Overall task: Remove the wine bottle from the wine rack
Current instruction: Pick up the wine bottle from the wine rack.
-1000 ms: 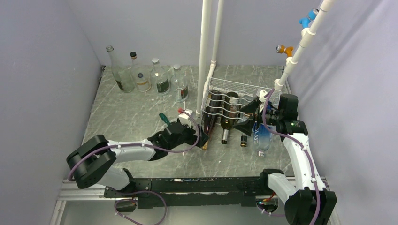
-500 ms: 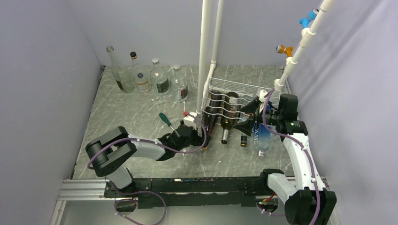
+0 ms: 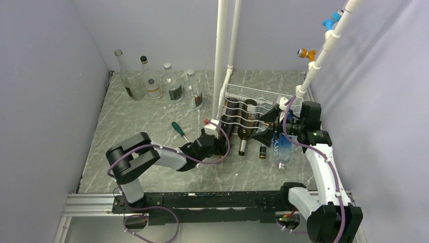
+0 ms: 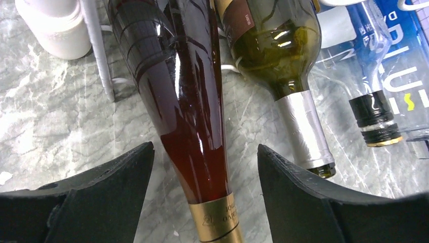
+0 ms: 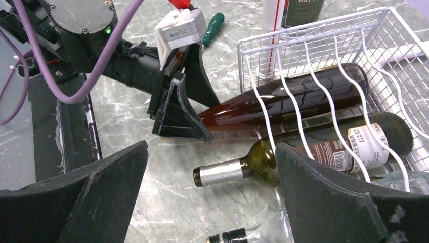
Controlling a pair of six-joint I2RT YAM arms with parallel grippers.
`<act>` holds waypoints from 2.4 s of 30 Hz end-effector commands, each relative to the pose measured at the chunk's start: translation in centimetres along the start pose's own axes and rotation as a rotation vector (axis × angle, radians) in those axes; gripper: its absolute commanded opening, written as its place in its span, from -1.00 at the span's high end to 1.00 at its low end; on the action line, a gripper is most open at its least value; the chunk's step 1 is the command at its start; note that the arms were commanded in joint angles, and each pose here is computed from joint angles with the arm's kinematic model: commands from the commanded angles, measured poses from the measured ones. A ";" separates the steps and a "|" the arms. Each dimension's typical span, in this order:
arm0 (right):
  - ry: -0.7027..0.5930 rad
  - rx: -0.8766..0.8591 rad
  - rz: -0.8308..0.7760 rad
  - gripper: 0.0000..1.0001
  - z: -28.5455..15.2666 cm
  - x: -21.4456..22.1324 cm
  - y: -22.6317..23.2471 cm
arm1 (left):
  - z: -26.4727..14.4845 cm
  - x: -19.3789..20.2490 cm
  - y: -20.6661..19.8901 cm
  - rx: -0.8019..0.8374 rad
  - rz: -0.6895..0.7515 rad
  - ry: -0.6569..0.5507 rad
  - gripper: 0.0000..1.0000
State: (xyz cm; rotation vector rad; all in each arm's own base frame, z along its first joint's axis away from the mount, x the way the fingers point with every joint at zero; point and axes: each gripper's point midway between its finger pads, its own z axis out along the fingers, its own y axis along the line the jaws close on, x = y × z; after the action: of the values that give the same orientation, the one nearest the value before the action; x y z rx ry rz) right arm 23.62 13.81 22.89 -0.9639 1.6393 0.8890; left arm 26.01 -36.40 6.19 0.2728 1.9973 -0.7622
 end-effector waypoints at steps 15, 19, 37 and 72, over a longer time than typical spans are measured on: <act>-0.020 -0.015 -0.044 -0.99 -0.1 -0.6 0.2 | 2.5 0.4 -0.3 -0.048 0.049 -0.019 -0.32; -0.018 -0.013 -0.043 -0.99 -0.1 -0.6 0.1 | 2.7 0.7 -0.4 -0.050 0.053 -0.008 -0.23; -0.016 -0.008 -0.042 -1.00 -0.1 -0.5 0.0 | 2.9 1.3 -0.7 -0.067 0.040 0.038 0.56; -0.012 -0.004 -0.042 -0.99 -0.1 -0.3 -0.1 | -7.0 -2.4 -4.2 0.108 -0.071 -0.010 1.00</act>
State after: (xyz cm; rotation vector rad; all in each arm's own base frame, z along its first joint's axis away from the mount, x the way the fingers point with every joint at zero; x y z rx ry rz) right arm 23.63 13.80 22.85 -0.9673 1.6371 0.8851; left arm 19.90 -33.20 5.59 0.3269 2.1581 -0.7276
